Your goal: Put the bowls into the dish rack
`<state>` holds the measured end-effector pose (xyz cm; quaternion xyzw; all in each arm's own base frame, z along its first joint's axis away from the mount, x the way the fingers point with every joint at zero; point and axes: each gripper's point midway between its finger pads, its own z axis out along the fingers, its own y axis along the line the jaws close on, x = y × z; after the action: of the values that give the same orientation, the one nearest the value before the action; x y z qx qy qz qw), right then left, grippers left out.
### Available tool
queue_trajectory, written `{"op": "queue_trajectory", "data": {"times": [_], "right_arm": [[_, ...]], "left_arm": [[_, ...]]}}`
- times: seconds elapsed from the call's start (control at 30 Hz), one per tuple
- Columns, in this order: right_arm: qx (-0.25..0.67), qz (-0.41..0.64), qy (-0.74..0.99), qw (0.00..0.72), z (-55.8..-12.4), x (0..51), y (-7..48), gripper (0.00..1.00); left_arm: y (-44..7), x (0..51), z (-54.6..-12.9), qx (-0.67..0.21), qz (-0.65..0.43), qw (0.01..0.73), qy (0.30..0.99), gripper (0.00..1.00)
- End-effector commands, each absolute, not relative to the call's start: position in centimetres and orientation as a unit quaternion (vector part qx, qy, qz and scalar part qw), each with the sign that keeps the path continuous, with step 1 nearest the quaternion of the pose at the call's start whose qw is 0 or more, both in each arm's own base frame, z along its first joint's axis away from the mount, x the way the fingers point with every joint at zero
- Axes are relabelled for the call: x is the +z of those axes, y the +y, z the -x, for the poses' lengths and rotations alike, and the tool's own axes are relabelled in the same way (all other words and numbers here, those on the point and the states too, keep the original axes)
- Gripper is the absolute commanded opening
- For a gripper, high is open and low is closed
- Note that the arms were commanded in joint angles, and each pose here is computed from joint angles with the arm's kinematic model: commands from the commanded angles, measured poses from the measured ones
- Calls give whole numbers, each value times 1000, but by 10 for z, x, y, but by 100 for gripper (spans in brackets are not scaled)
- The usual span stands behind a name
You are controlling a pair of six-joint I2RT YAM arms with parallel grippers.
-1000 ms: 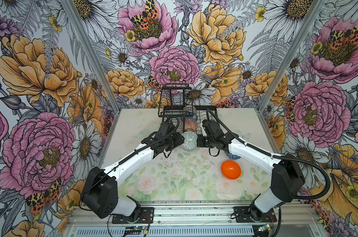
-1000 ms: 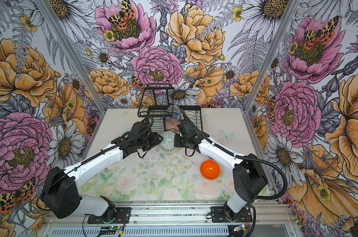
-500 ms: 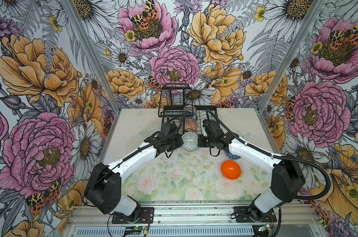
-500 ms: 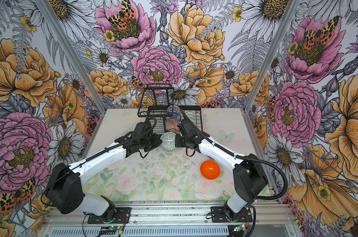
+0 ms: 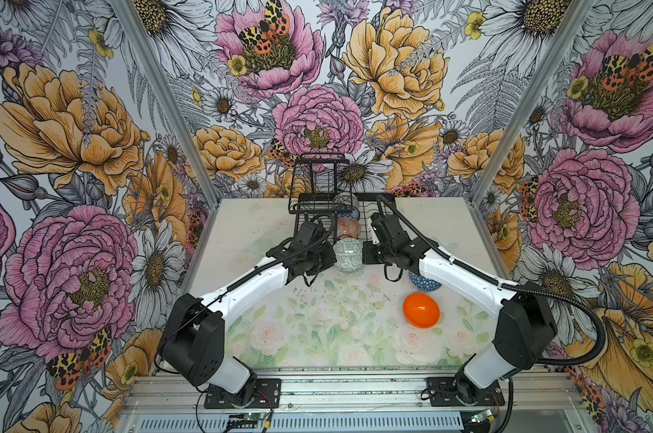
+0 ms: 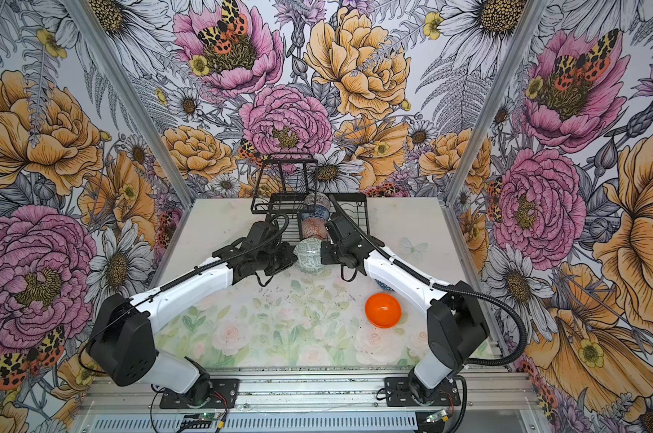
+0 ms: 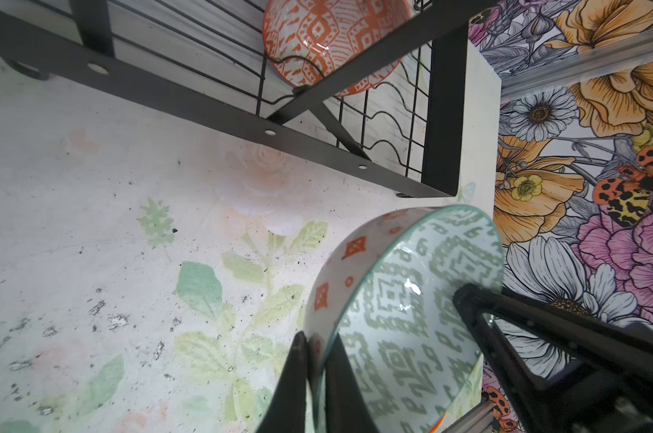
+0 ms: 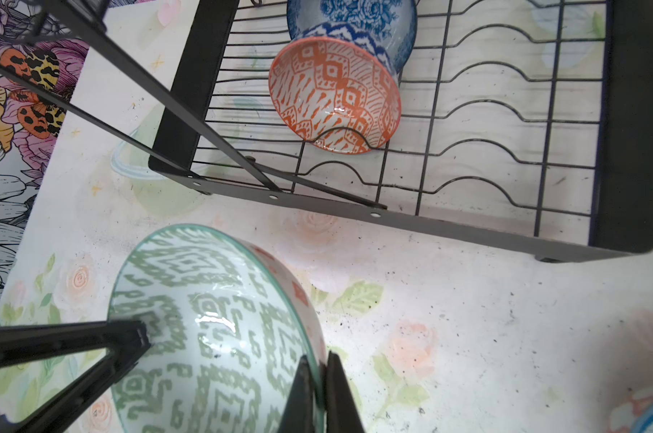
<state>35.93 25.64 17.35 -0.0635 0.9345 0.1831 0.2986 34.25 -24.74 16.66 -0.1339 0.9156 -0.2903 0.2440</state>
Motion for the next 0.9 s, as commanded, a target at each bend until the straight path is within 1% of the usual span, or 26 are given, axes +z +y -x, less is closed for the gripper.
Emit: {"op": "queue_trajectory", "data": {"times": [0.0, 0.03, 0.13, 0.33, 0.43, 0.57, 0.63, 0.7, 0.8, 0.87], "right_arm": [[242, 48, 907, 342, -373, 223, 268, 4], [246, 46, 905, 344, -374, 226, 268, 5], [252, 39, 900, 354, -376, 239, 263, 14], [261, 28, 886, 382, -380, 269, 252, 17], [265, 21, 879, 395, -383, 283, 246, 25], [270, 3, 870, 413, -389, 302, 233, 31], [277, -22, 863, 422, -394, 313, 221, 41], [288, -46, 855, 429, -399, 326, 210, 48], [303, -76, 840, 444, -407, 348, 195, 67], [309, -91, 829, 457, -412, 364, 187, 98]], "left_arm": [[-251, 187, -356, -303, 147, 273, 901, 0], [-250, 190, -357, -301, 147, 278, 900, 0], [-248, 196, -360, -298, 148, 292, 897, 0], [-245, 209, -366, -291, 151, 316, 890, 0], [-247, 219, -371, -293, 149, 330, 885, 0], [-250, 241, -377, -294, 144, 357, 875, 0], [-251, 257, -380, -297, 142, 377, 866, 0], [-254, 272, -382, -305, 136, 394, 856, 0], [-257, 294, -383, -311, 130, 417, 844, 0], [-258, 309, -382, -311, 124, 439, 834, 0]]}}
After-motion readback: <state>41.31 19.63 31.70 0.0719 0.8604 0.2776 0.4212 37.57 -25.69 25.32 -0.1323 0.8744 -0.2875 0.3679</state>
